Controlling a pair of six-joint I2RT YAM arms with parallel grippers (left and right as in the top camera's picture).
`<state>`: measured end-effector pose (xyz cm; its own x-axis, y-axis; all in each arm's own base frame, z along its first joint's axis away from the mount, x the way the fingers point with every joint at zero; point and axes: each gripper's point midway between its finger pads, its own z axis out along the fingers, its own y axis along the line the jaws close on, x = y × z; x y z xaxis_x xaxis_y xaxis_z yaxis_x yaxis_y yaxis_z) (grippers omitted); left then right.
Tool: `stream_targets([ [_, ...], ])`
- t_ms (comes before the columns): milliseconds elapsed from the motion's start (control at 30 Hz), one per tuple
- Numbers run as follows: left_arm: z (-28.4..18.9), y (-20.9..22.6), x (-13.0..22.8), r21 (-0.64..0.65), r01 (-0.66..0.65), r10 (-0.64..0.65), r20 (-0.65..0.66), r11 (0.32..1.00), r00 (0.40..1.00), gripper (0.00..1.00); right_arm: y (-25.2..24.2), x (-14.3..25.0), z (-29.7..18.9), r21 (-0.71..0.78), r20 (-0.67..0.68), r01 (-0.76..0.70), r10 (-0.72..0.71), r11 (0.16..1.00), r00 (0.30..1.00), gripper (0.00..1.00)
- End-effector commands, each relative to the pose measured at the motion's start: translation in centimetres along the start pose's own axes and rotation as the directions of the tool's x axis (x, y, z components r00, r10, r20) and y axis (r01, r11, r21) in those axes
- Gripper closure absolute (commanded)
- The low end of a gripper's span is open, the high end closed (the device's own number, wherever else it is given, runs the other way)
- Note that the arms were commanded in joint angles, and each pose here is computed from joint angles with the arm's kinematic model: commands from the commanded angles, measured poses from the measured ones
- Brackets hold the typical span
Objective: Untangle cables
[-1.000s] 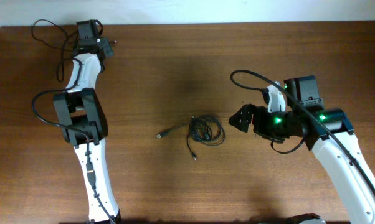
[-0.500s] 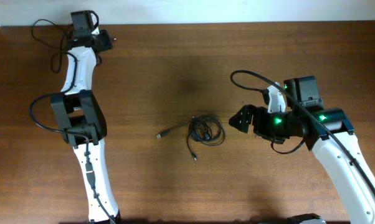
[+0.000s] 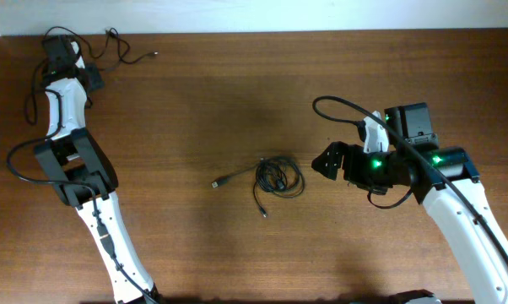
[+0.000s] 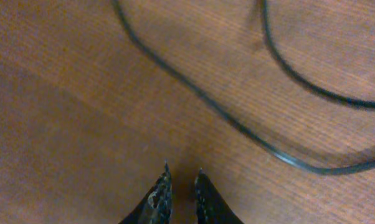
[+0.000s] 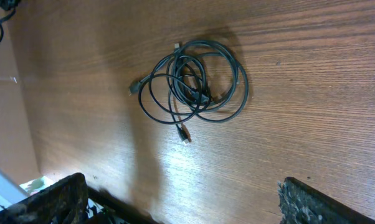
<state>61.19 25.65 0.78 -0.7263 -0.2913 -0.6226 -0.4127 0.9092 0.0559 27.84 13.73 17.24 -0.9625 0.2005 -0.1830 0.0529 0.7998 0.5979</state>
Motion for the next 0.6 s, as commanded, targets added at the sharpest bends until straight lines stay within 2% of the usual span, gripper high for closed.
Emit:
stream_targets([
  [0,3.3,-2.0,3.2,0.111,-0.022,0.028,-0.045,0.994,0.999,0.87,0.1,-0.1,0.0,0.009,0.003,0.014,-0.014,1.0,1.0,0.01],
  [133,3.2,-2.6,0.1,0.145,-0.029,0.018,0.082,0.989,0.996,0.92,0.1,-0.1,0.0,0.009,0.003,0.014,-0.014,1.0,1.0,0.01],
  [267,2.8,-2.6,-2.5,0.141,-0.037,0.01,0.189,0.989,0.982,0.92,0.1,-0.1,0.0,0.009,0.003,0.0,0.0,1.0,1.0,0.01],
  [300,2.8,-2.5,-2.8,0.14,-0.037,0.009,0.2,0.989,0.98,0.86,0.1,-0.1,0.0,0.008,0.004,-0.005,0.005,1.0,1.0,0.01],
  [333,2.7,-2.4,-2.8,0.14,-0.036,0.007,0.198,0.99,0.98,0.7,0.1,-0.1,0.0,0.009,0.003,-0.005,0.005,1.0,1.0,0.01],
  [367,2.8,-2.4,-2.4,0.14,-0.035,0.008,0.184,0.99,0.983,0.64,0.1,-0.1,0.0,0.008,0.004,-0.005,0.005,1.0,1.0,0.01],
  [400,2.9,-2.4,-2.0,0.14,-0.033,0.009,0.167,0.99,0.986,0.5,0.1,-0.1,0.0,0.008,0.004,-0.005,0.005,1.0,1.0,0.01],
  [433,2.7,-2.4,-1.9,0.141,-0.033,0.011,0.153,0.99,0.988,0.09,0.1,-0.1,0.0,0.009,0.004,-0.005,0.005,1.0,1.0,0.01],
  [467,2.1,-2.2,-1.9,0.136,-0.03,0.011,0.14,0.99,0.99,0.01,0.1,-0.1,0.0,0.008,0.004,-0.005,0.005,1.0,1.0,0.01],
  [533,0.7,-1.4,-2.7,0.107,-0.022,0.007,0.135,0.994,0.991,0.01,0.1,-0.1,0.0,0.009,0.004,-0.004,0.004,1.0,1.0,0.01],
  [567,-1.0,-0.2,-3.8,0.048,-0.006,-0.001,0.139,0.999,0.99,0.01,0.1,-0.1,0.0,0.009,0.004,-0.004,0.004,1.0,1.0,0.01],
])
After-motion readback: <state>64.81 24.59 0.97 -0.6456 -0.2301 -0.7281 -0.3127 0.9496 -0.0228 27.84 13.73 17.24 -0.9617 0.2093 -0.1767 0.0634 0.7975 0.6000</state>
